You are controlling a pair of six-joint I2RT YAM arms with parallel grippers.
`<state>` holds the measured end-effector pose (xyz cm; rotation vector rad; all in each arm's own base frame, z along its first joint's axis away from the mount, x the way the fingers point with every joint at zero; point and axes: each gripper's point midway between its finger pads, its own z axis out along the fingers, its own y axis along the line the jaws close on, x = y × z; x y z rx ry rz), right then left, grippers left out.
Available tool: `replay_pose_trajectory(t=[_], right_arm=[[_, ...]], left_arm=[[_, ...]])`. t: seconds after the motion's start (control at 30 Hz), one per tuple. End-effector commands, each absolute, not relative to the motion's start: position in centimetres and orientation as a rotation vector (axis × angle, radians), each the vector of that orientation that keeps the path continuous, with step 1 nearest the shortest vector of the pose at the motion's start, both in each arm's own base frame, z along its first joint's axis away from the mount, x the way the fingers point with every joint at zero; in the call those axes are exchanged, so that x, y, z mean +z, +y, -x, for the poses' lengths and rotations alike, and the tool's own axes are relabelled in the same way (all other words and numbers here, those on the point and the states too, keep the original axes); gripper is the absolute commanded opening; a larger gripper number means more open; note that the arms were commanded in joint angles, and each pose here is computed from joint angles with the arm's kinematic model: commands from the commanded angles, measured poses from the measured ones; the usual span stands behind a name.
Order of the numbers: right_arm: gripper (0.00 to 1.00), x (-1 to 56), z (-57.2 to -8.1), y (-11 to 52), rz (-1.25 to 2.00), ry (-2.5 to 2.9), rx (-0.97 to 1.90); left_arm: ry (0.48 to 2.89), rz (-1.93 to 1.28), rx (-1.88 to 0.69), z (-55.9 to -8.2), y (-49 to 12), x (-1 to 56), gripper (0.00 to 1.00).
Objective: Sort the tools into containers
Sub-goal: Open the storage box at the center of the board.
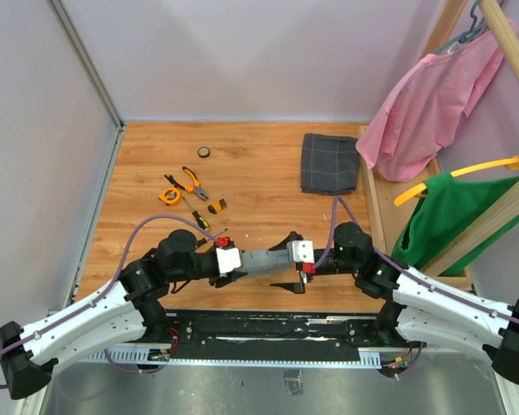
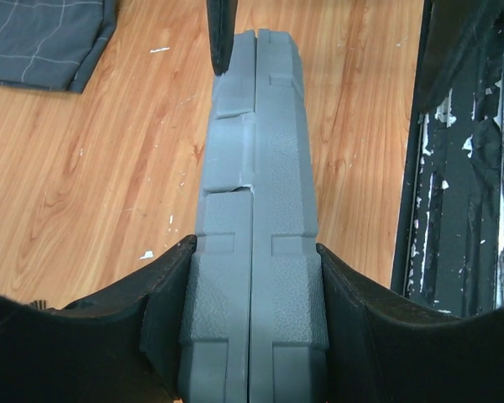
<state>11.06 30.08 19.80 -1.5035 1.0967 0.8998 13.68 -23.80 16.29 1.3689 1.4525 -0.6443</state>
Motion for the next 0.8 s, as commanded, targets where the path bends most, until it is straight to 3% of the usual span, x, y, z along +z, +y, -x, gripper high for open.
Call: replay_pose_trajectory(t=[0.0,0.5,0.77], right_arm=[[0.81,23.7,-11.3,32.1,1.438,0.964,0.887],[0.73,22.5,-11.7,34.6,1.465,1.029,0.900],[0.72,22.0,-11.4,33.9,1.462,1.127,0.932]], left_arm=[[1.383,-1.318,-0.641,-14.4,-24.5,18.4,0.00],[1.369,-1.331,-0.635,-14.4,-24.5,18.3,0.00],[1.240,-1.448,-0.654,-12.8,-24.6,18.4,0.00]])
